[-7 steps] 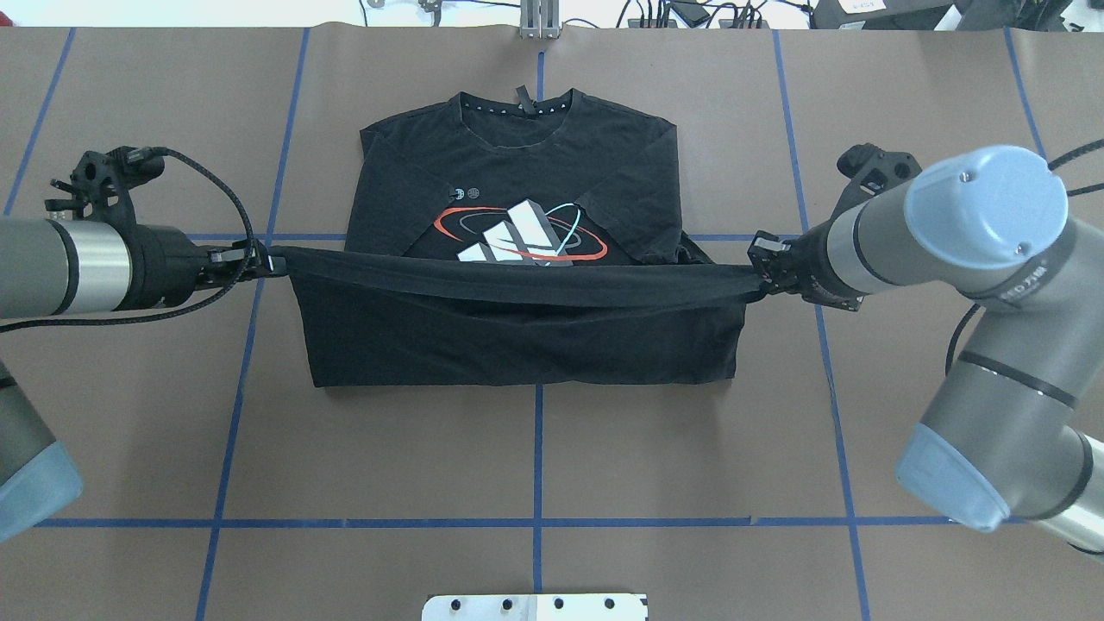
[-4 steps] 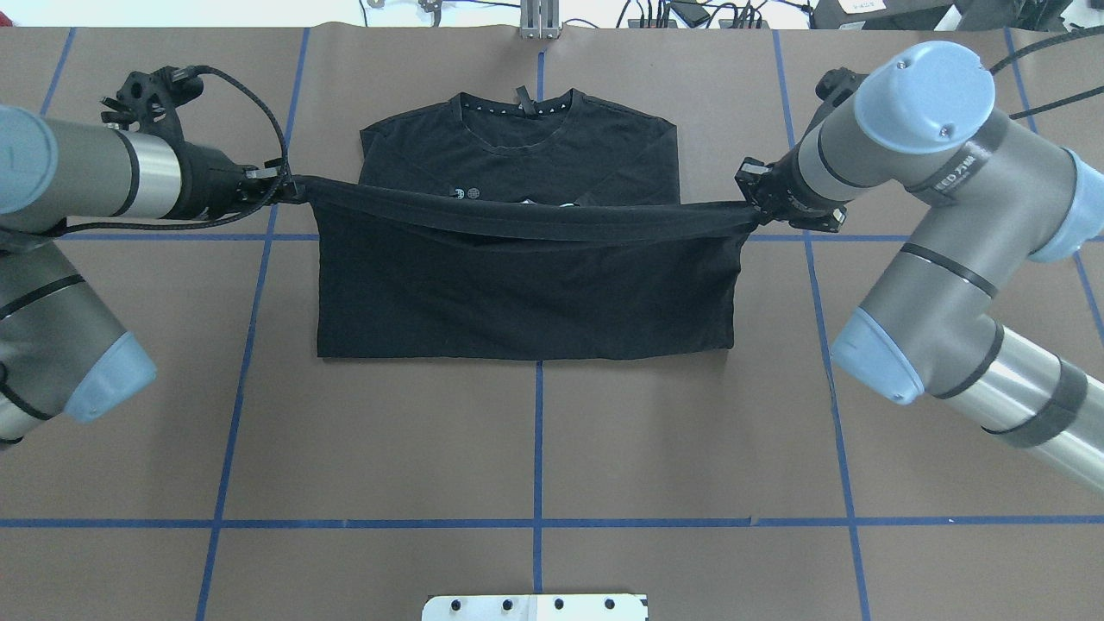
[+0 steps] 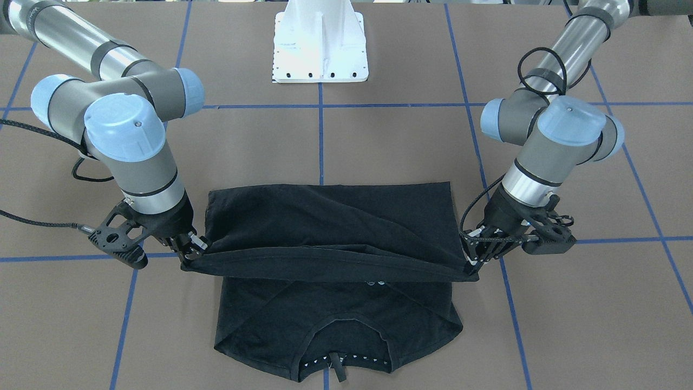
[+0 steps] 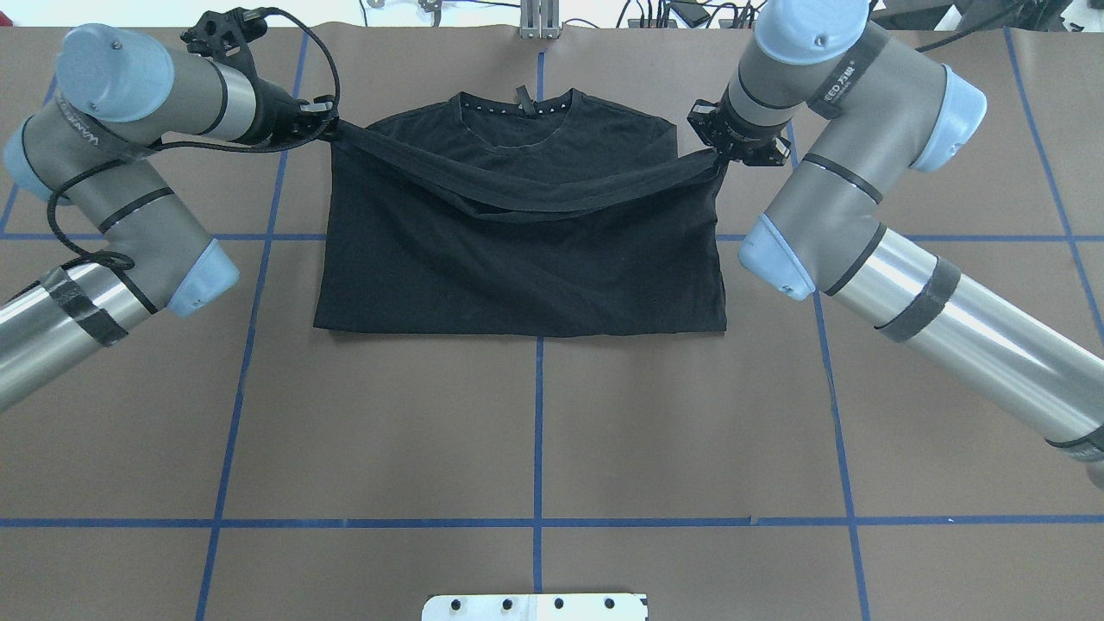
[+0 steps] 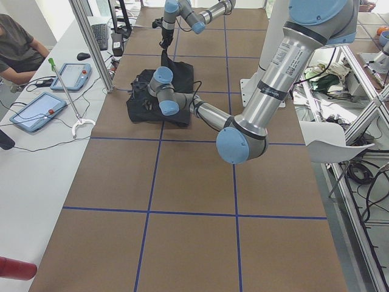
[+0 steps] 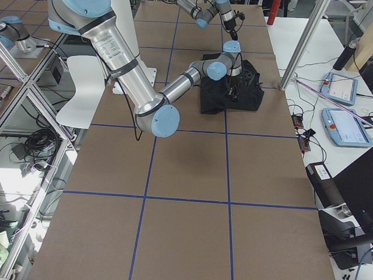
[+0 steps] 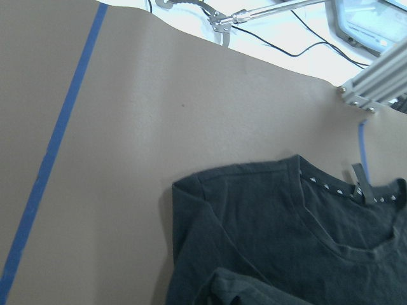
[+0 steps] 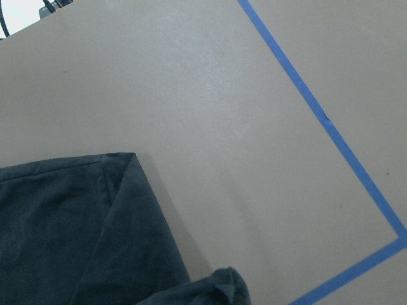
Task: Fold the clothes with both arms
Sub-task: 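Lay the hem near the collar and open both grippers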
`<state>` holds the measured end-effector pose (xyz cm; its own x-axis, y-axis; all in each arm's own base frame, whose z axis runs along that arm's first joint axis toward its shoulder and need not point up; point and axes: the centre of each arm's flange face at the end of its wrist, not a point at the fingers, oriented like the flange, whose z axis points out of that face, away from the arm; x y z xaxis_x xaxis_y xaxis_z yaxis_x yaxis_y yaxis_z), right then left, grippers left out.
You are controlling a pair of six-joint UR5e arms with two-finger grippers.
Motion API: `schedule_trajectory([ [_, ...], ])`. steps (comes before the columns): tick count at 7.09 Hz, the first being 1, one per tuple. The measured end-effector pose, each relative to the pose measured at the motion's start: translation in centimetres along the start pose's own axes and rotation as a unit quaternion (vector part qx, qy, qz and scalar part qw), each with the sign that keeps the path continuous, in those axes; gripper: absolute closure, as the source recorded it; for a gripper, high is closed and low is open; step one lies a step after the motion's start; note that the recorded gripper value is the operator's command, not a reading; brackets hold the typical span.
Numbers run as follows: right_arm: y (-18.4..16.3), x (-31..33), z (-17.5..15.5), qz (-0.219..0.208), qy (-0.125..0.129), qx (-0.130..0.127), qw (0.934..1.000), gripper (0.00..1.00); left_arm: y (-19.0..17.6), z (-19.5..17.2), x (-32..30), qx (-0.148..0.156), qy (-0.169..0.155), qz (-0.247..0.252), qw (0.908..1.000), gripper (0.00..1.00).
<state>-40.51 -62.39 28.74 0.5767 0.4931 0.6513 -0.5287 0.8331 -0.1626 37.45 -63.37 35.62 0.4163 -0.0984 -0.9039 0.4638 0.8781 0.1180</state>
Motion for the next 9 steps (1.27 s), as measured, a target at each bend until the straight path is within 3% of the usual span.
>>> schedule_trajectory([
  [3,-2.0,-1.0,3.7,-0.002,-0.009,0.006,0.9999,0.99,-1.2,3.1,-2.6,0.018,-0.013,0.0,0.9998,1.0],
  [4,-2.1,-1.3,4.0,-0.002,-0.01,0.007,0.9999,0.65,-1.3,3.4,-2.9,0.019,-0.016,0.003,0.9997,0.99],
  [5,-2.3,-2.0,4.2,0.001,-0.009,0.007,0.9999,0.52,-1.3,3.6,-3.1,0.02,-0.017,0.004,0.9997,0.88],
  [6,-2.6,-3.0,4.6,0.004,-0.003,0.007,1.0,0.46,-1.6,3.6,-3.5,0.022,-0.017,0.005,0.9996,0.75],
  [7,-2.9,-3.9,5.0,0.006,0.002,0.011,0.9999,0.36,-2.2,3.5,-3.8,0.026,-0.016,0.004,0.9995,0.71],
  [8,-3.1,-4.4,5.0,0.009,0.003,0.017,0.9998,0.36,-2.8,3.2,-4.0,0.031,-0.016,0.003,0.9994,0.58],
  [9,-3.2,-4.7,4.7,0.025,-0.011,0.022,0.9994,0.34,-3.5,2.9,-4.1,0.035,-0.016,0.001,0.9993,0.53],
])
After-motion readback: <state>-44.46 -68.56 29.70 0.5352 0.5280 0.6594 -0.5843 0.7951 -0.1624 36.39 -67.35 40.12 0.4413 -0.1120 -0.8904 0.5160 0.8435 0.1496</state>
